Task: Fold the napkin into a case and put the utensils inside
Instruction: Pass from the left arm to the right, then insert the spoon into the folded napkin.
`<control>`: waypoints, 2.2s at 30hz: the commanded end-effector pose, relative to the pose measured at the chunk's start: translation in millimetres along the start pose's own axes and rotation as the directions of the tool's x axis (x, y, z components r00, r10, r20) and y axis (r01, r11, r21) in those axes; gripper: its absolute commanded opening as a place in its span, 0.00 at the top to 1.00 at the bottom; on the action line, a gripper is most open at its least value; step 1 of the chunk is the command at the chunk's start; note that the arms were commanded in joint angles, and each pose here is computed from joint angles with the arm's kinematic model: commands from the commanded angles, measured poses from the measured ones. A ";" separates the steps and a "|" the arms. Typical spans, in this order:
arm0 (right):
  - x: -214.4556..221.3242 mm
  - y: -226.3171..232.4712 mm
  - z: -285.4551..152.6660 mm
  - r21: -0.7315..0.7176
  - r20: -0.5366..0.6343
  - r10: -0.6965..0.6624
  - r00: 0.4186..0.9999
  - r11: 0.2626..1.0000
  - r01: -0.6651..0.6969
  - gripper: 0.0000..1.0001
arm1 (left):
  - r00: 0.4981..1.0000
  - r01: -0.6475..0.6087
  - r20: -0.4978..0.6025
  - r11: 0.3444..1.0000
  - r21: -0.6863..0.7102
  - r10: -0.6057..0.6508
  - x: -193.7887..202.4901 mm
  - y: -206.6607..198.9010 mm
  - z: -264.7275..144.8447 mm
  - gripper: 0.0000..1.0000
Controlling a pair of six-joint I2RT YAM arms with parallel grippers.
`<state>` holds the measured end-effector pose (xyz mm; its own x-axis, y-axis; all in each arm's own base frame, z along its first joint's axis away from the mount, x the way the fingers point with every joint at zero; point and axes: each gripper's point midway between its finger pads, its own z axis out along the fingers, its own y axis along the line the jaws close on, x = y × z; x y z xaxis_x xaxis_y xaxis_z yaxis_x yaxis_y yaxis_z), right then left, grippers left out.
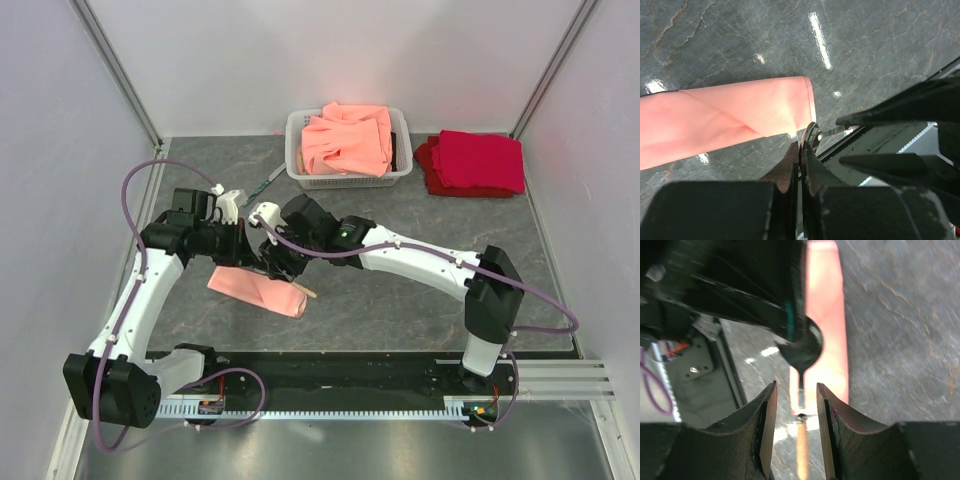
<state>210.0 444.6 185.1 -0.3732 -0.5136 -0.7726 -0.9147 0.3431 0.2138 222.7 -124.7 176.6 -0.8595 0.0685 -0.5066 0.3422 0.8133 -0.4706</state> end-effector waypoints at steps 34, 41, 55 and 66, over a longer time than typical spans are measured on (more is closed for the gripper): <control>15.1 -1.3 21.9 0.023 -0.107 -0.027 0.994 0.999 0.030 0.78 | 0.993 0.083 0.065 0.984 0.157 -0.094 -18.8 -27.6 -3.2 0.98; 9.4 -12.7 21.7 0.093 -0.081 0.016 0.997 0.996 -0.009 1.00 | 0.984 0.136 0.106 0.988 0.078 -0.143 -26.9 -14.9 -4.3 0.73; 26.6 -121.6 -43.1 0.294 0.092 0.307 0.947 0.900 -0.320 1.00 | 0.863 0.462 0.304 0.875 -0.147 -0.404 -6.7 49.3 29.4 0.92; 8.2 -117.6 -52.7 0.261 0.135 0.287 0.948 0.913 -0.314 1.00 | 0.790 0.605 0.198 0.687 -0.403 -0.580 52.0 75.0 95.3 0.98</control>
<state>302.8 351.4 158.8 -0.6280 -0.3250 -0.7072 -0.6621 0.7006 0.2660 224.1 -112.7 55.3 -0.8541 -0.4581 -0.2462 -0.3494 0.8561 -0.3808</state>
